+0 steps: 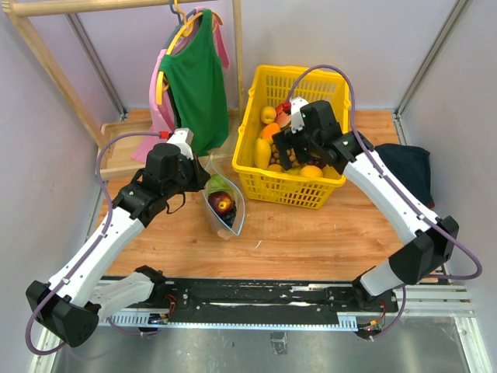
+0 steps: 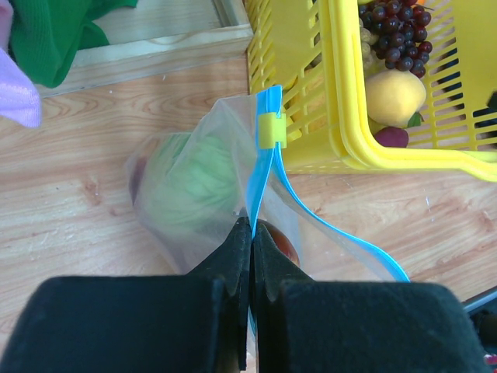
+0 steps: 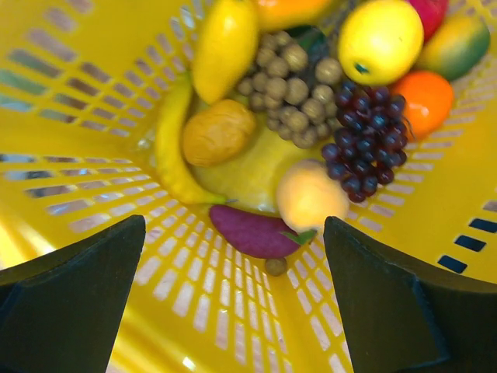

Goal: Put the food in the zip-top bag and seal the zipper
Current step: Pick up the fake fruit from the bin.

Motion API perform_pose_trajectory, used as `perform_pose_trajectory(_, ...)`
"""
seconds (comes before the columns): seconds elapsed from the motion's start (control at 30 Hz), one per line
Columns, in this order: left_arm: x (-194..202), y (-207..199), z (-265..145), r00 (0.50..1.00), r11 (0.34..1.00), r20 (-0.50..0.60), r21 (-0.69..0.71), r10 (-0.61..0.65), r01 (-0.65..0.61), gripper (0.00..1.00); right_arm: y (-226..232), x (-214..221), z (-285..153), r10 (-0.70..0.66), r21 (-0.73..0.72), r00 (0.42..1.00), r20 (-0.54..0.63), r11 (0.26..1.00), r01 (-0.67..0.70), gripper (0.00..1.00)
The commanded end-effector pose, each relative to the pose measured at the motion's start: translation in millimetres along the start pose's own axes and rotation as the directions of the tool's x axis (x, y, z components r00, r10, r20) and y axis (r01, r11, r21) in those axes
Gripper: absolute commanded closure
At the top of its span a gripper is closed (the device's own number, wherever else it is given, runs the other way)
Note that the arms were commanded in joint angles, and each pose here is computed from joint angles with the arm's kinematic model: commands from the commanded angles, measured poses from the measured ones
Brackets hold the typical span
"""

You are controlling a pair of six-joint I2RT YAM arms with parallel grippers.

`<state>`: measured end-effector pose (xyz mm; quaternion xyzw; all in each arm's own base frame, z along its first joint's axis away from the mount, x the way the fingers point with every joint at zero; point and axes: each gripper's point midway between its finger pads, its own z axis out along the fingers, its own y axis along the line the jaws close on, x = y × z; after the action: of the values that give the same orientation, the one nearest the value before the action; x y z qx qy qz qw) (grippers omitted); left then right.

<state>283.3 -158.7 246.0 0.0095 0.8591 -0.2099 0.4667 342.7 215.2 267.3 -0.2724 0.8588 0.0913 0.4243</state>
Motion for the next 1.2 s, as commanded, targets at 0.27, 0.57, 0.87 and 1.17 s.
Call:
perform_pose_trajectory(0.27,-12,-3,-2,0.999,1.000,0.052,0.026,-0.001,0.000,1.00,-63,63,55,0.162,0.160,0.957,-0.242,0.979,-0.125,0.00)
perform_pose_trajectory(0.57,-12,-3,-2,0.999,1.000,0.049,0.026,0.000,-0.002,1.00,-35,85,98,0.116,-0.038,0.924,-0.365,0.990,-0.139,0.13)
perform_pose_trajectory(0.87,-11,-3,-1,0.999,1.000,0.046,0.026,0.002,-0.003,1.00,-4,86,134,0.161,-0.185,0.906,-0.391,0.951,-0.249,0.19)
perform_pose_trajectory(1.17,-10,-3,-1,0.999,1.000,0.044,0.026,0.002,-0.003,1.00,11,99,175,0.463,-0.085,0.796,-0.389,0.843,-0.532,0.19)
